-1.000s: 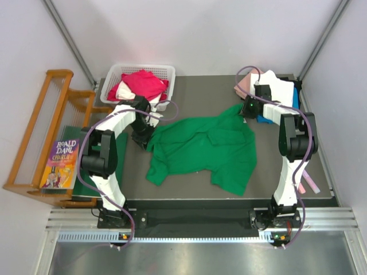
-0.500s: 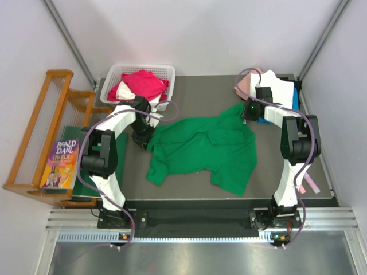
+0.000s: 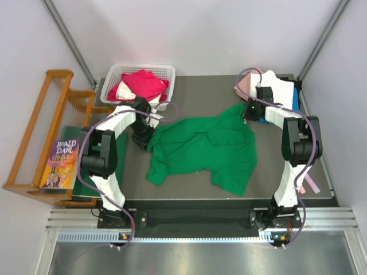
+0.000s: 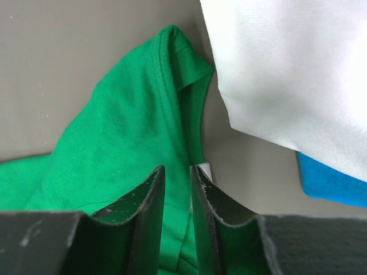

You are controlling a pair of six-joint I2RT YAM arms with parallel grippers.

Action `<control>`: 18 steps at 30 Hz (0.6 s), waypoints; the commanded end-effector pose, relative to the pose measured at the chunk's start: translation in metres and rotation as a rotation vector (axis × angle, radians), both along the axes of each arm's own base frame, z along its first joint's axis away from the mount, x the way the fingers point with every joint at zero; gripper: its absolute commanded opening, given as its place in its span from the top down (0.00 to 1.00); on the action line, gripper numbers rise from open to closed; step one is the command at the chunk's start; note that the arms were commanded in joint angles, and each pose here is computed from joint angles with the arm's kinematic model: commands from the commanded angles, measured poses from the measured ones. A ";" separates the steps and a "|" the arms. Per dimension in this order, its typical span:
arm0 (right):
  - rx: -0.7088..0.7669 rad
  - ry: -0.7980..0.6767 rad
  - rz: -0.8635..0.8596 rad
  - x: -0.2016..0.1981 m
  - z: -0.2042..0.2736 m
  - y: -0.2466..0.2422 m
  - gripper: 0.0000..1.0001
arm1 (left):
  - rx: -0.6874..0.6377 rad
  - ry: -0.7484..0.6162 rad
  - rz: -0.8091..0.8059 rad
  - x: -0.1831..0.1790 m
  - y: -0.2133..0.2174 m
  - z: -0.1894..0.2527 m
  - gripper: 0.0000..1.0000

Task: Fold and stack the t-shirts
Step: Flatten the tshirt out

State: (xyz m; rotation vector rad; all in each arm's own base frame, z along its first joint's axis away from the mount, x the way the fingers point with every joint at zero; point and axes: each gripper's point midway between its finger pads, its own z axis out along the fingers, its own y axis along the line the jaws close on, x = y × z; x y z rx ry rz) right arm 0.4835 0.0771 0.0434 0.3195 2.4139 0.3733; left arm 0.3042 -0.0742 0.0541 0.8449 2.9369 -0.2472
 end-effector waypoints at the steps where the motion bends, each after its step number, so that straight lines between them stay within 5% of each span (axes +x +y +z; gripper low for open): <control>1: 0.015 -0.060 0.029 0.010 0.020 0.009 0.78 | -0.021 -0.052 -0.015 0.004 -0.003 0.010 1.00; 18: 0.030 -0.052 0.057 0.015 0.016 0.021 0.95 | -0.016 -0.056 -0.014 0.006 -0.002 0.012 1.00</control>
